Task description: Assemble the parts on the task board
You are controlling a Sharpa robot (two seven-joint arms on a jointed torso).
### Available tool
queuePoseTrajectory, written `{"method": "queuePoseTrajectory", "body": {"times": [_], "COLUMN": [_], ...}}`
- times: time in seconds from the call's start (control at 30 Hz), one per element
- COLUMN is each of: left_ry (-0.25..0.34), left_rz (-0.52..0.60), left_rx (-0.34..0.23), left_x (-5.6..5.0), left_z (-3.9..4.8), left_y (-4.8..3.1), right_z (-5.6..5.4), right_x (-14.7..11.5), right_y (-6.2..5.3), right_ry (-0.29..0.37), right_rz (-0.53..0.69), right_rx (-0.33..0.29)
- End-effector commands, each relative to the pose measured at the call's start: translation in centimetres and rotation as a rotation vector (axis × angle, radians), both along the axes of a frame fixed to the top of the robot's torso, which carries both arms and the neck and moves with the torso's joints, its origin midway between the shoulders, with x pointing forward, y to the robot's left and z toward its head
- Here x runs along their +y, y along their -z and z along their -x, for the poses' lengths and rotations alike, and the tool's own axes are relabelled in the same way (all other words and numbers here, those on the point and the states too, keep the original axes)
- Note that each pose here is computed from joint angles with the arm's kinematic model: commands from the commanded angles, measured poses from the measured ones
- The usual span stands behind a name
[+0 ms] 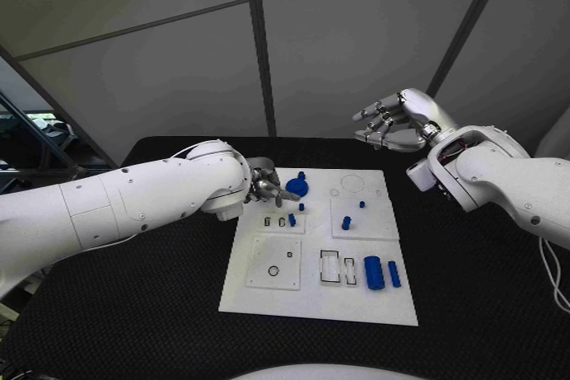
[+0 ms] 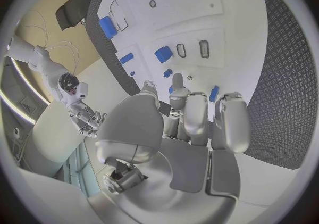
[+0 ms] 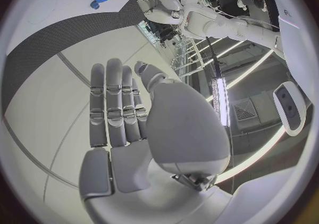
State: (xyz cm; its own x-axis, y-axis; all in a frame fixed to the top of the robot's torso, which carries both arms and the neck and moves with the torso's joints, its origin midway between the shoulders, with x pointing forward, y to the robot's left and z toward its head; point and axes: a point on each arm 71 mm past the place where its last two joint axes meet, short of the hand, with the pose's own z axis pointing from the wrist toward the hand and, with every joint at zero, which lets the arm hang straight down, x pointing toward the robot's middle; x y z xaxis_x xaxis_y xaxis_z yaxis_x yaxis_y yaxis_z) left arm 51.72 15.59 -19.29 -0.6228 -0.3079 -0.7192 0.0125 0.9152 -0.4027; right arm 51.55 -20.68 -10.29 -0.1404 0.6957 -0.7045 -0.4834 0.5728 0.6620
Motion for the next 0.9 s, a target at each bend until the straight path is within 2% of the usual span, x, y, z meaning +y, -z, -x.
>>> {"method": "queuePoseTrajectory", "body": {"times": [0.03,0.3,0.47,0.9], "left_ry": [0.025,0.054,0.077,0.094], "left_rz": [-0.042,-0.063,-0.087,-0.102], "left_rx": [0.017,0.033,0.043,0.053], "left_x": [-0.3,-1.0,-1.2,-1.5], "left_z": [-0.06,0.02,0.12,0.25], "left_y": [0.19,0.41,0.52,0.72], "right_z": [-0.1,-0.2,-0.2,-0.3], "right_x": [0.1,0.2,0.2,0.2], "right_y": [-0.2,-0.1,0.0,0.0], "right_ry": [0.007,0.011,0.011,0.013], "right_rz": [0.008,0.01,0.012,0.014], "right_rx": [-0.01,-0.004,0.001,0.005]}}
